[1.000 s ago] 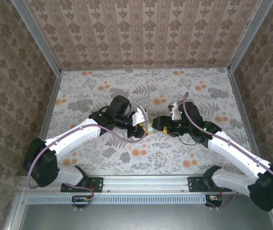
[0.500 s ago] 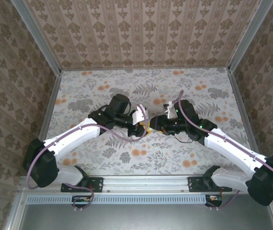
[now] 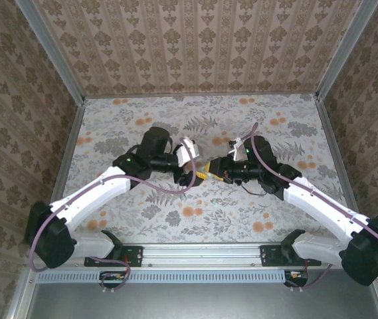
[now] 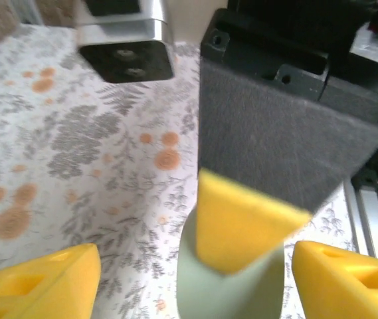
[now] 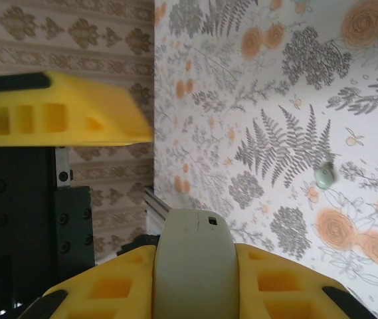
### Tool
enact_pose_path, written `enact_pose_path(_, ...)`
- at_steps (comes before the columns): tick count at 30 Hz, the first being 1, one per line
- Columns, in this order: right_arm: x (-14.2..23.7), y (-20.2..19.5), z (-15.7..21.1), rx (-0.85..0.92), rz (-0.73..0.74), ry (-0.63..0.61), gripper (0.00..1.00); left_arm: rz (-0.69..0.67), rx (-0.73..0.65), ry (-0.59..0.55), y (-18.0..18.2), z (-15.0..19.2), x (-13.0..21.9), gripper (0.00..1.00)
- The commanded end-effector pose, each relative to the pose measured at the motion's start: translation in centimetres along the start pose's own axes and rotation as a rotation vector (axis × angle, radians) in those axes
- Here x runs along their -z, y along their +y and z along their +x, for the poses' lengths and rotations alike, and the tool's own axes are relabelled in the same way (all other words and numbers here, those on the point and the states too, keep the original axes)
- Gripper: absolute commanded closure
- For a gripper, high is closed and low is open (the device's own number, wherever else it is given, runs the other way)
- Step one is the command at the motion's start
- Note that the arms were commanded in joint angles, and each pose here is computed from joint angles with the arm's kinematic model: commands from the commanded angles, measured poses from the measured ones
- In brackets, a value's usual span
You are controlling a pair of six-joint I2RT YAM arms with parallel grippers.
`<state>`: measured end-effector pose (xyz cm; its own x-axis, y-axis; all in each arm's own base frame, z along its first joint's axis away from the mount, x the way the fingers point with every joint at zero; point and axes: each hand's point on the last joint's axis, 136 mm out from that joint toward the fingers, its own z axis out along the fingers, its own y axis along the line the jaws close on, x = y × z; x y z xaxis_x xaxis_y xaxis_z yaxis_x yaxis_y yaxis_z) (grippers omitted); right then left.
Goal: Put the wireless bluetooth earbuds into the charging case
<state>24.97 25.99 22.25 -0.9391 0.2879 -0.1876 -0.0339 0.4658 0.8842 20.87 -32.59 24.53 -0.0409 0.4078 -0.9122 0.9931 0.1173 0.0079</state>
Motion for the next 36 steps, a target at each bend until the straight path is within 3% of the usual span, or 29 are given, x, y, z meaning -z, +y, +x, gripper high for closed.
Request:
enact_pose_path(1, 0.5, 2.8, -1.5, -0.058, -0.128, -0.007, 0.79, -0.020, 0.036, -0.131, 0.7, -1.7, 2.0, 0.22)
enact_pose_path(7, 0.9, 5.4, -3.5, -0.146, -0.268, -0.024, 0.80, -0.018, 0.076, -0.285, 1.2, -2.8, 4.5, 0.20)
enact_pose_path(16, 1.2, 8.1, -4.8, -0.184, -0.366, -0.029, 0.81, 0.053, 0.109, -0.402, 1.3, -4.9, 4.4, 0.21)
enact_pose_path(25, 2.2, 9.9, -4.9, -0.203, -0.429, -0.024, 0.82, 0.092, 0.111, -0.434, 1.9, -5.8, 4.1, 0.26)
enact_pose_path(36, 2.7, 10.9, -4.7, -0.205, -0.452, -0.006, 0.82, 0.146, 0.106, -0.454, 1.9, -6.5, 4.1, 0.43)
